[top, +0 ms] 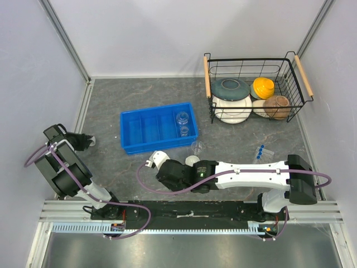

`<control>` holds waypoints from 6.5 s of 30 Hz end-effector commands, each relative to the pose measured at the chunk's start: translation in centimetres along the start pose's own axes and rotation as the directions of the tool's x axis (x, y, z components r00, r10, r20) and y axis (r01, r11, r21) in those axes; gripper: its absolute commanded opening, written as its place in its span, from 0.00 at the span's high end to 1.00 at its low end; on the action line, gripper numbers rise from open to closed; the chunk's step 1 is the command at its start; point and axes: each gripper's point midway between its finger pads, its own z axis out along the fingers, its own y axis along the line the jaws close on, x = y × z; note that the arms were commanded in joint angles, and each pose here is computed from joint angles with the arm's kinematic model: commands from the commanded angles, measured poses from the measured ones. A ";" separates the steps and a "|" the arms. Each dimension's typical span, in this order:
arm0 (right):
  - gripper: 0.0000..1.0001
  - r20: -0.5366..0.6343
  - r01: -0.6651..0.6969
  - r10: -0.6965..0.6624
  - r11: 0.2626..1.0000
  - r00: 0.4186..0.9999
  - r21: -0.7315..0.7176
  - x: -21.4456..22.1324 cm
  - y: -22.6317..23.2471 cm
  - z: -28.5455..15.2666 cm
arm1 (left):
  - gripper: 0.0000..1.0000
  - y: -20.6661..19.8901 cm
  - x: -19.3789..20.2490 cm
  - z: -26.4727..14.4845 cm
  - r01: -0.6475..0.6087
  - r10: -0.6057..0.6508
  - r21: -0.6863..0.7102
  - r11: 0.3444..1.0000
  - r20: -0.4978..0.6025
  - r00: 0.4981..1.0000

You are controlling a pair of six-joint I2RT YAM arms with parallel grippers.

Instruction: Organize the chemistry lab equipment

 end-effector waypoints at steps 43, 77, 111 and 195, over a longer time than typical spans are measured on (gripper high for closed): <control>0.27 0.436 -0.540 0.363 0.737 0.823 0.407 -4.4 -21.9 -11.4 | 0.98 -22.0 18.1 -19.5 -0.702 0.797 0.489 0.518 0.021 0.603; 0.27 0.312 -0.547 0.456 0.759 0.833 0.353 -1.5 -23.0 -5.4 | 0.98 -19.8 34.2 -2.9 -0.973 0.989 0.232 0.014 -0.148 -0.021; 0.27 0.280 -0.529 0.453 0.779 0.846 0.337 -0.4 -22.5 -4.5 | 0.98 -16.0 33.9 -0.4 -0.981 0.888 0.130 -0.145 -0.419 -0.187; 0.25 0.151 -0.562 0.561 0.695 0.814 0.449 2.6 -26.1 3.2 | 0.09 -16.1 32.6 -23.5 -0.779 0.972 0.617 0.109 0.099 0.214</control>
